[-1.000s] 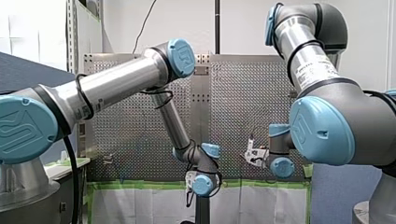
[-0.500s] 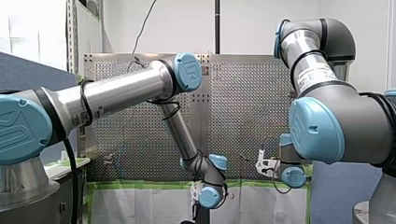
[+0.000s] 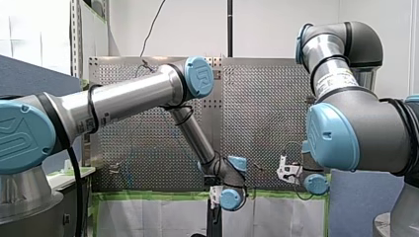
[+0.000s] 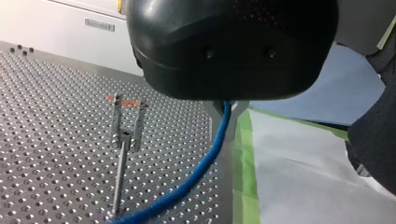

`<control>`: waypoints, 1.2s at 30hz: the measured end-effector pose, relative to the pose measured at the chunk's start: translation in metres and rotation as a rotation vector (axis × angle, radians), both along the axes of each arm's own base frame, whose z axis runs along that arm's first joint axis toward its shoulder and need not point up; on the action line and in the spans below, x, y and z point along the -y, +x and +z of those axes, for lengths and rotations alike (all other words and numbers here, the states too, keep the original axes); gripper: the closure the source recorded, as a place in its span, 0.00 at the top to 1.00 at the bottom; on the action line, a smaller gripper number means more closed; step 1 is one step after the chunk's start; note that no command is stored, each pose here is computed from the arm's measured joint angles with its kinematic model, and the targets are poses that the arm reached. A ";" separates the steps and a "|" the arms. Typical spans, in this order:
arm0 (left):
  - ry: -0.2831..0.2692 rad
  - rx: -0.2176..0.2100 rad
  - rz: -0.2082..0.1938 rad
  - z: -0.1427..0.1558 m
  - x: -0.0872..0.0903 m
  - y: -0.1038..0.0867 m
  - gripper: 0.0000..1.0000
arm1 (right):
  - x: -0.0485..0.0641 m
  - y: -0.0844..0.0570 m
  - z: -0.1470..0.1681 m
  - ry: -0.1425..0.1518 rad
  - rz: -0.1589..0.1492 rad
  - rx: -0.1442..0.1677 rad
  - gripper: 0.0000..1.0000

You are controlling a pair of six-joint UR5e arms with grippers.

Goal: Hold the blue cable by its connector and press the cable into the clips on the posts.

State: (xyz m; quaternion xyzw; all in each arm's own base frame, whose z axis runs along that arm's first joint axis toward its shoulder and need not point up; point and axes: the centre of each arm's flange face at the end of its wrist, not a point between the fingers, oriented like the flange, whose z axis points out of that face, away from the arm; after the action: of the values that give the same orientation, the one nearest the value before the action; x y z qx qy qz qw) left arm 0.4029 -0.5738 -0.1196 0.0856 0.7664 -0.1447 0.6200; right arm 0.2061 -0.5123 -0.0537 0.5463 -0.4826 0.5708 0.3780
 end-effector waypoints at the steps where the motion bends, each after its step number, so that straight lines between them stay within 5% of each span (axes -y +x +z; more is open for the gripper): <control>1: -0.002 0.002 0.001 0.002 0.002 0.002 0.00 | 0.003 -0.001 0.001 -0.001 0.000 0.001 0.00; 16: -0.084 0.066 0.018 0.038 0.030 0.040 0.00 | 0.043 -0.027 -0.014 -0.011 -0.035 0.004 0.00; 24: -0.106 0.080 0.002 0.047 0.035 0.054 0.00 | 0.064 -0.034 -0.013 -0.006 -0.013 0.010 0.00; 36: -0.096 0.063 -0.020 0.033 0.032 0.062 0.00 | 0.074 -0.033 -0.009 -0.015 0.002 0.012 0.00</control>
State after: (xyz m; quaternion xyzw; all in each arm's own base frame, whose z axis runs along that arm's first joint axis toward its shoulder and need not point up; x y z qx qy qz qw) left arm 0.4647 -0.6056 -0.0866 0.0681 0.7377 -0.1848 0.6458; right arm 0.1726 -0.5862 -0.0627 0.5405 -0.4799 0.5781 0.3787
